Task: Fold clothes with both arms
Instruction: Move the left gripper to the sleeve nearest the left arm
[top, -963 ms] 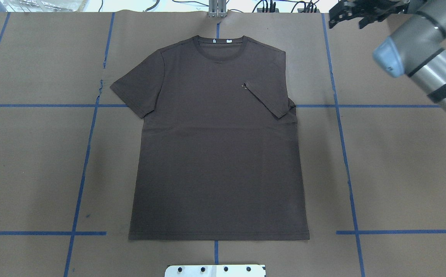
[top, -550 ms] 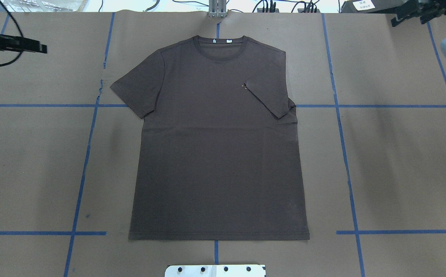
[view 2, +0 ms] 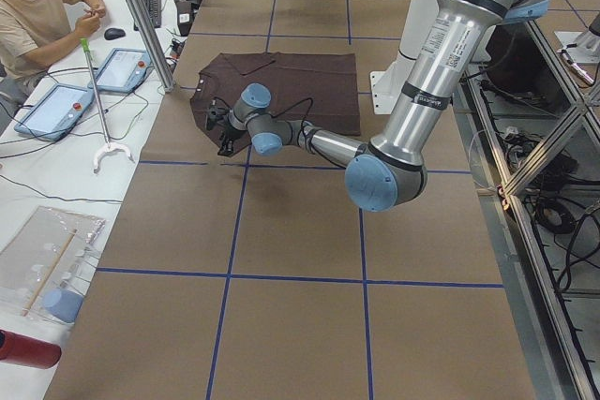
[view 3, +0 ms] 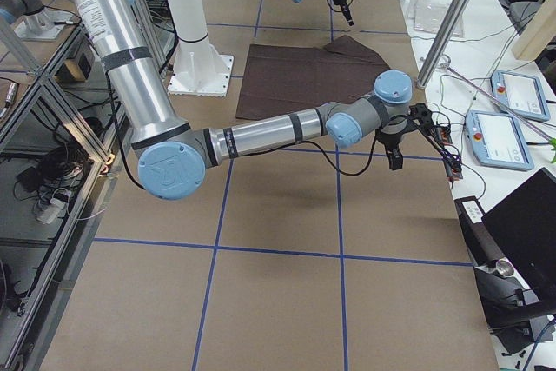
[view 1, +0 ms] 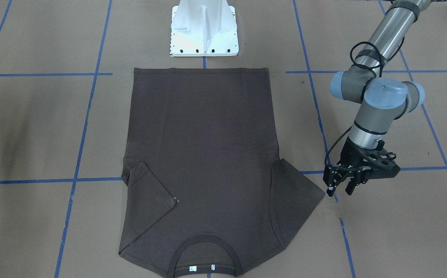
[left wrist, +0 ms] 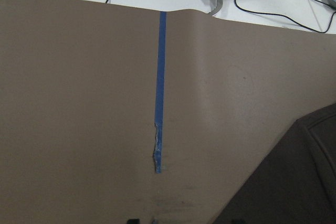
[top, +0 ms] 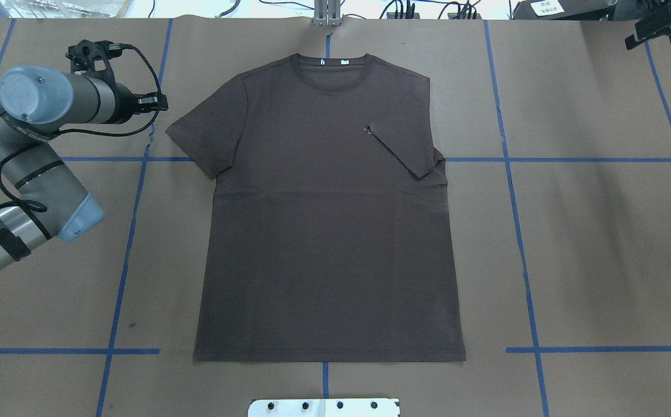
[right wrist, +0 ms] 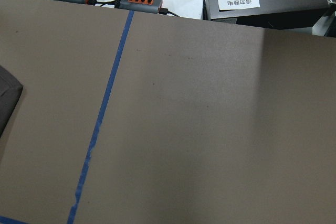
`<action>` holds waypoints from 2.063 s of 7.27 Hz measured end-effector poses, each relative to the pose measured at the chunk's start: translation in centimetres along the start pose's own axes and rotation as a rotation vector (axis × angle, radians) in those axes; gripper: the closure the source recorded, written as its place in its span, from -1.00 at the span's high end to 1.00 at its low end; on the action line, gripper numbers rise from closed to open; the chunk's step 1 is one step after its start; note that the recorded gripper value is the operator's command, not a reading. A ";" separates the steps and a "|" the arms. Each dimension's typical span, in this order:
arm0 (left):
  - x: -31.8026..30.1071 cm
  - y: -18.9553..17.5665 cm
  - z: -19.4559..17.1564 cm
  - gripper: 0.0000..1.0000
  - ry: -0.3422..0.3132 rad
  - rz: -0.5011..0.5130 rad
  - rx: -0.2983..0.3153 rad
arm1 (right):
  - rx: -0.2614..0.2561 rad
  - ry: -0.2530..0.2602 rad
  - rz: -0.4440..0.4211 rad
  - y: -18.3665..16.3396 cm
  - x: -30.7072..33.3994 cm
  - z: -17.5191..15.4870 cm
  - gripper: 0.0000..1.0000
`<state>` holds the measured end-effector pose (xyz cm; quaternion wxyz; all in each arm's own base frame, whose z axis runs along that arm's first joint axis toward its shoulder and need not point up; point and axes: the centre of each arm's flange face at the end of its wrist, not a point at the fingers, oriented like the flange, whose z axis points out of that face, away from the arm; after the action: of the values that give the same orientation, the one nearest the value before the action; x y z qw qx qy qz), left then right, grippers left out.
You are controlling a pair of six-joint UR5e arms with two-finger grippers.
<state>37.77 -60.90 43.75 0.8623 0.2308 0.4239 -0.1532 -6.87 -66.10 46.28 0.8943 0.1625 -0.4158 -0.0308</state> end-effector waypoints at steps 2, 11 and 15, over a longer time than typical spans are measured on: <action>1.2 2.2 1.7 0.32 -0.012 0.018 -0.020 | -0.001 0.001 0.001 0.4 0.2 0.0 1.00; 2.3 3.8 3.5 0.08 -0.029 0.101 -0.027 | -0.006 0.004 0.007 1.0 0.7 0.2 1.00; 2.8 3.5 3.6 -1.00 -0.028 0.110 -0.022 | -0.005 0.004 0.006 1.1 0.6 0.1 1.00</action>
<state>43.41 -60.02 44.39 0.8777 0.2422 0.4002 -0.1039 -6.65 -65.25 47.17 0.8956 0.1591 -0.4145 -0.0288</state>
